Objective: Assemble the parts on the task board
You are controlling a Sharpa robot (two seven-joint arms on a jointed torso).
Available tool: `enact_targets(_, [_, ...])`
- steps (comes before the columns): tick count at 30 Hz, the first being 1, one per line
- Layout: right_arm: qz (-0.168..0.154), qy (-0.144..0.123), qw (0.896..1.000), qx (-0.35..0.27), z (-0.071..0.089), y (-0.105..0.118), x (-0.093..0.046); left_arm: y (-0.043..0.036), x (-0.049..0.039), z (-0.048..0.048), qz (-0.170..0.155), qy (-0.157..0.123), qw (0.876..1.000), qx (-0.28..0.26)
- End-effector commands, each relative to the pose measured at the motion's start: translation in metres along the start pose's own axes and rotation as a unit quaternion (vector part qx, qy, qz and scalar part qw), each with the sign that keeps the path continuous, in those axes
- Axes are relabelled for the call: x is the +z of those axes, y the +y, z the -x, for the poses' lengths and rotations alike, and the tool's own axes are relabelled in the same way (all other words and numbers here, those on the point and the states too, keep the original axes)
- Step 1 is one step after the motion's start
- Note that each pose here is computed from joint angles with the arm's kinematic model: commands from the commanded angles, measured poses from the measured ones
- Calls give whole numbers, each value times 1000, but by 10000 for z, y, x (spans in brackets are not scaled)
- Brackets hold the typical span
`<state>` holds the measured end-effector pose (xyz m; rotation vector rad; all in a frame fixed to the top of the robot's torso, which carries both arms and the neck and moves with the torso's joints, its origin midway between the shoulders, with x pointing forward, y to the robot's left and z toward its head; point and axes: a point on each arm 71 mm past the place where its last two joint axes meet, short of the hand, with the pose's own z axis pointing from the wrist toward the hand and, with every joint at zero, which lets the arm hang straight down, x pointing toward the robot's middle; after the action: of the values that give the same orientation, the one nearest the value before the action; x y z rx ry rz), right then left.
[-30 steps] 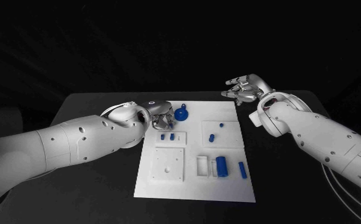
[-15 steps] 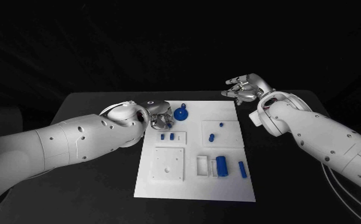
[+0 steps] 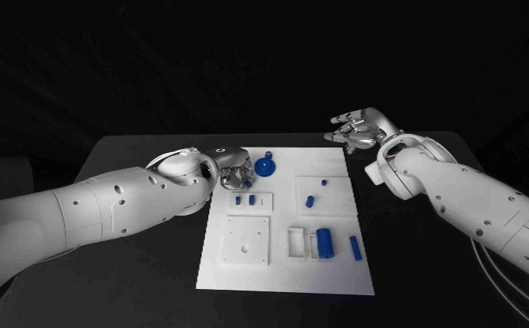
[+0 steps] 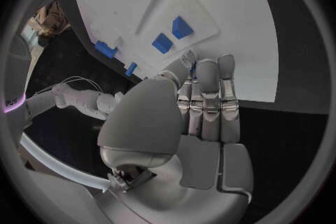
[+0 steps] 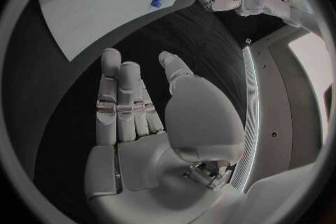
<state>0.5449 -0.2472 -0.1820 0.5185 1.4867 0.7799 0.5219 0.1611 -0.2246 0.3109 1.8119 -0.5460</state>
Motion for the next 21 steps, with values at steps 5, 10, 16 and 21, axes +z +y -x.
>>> enact_targets(5, [5, 7, 1000, 0, -14, 8, 0, -25, 11, -76, -2, 20, 1000, 1])
enact_targets(10, [4, 7, 1000, 0, -11, 3, 0, -19, 11, -81, -2, 21, 1000, -8])
enact_targets(16, [3, 8, 1000, -1, -10, -2, 0, 13, 2, -68, 3, 12, 1000, -13])
enact_targets(21, [2, 12, 1000, -1, -12, -7, -1, 36, -7, -60, 7, 7, 1000, -14])
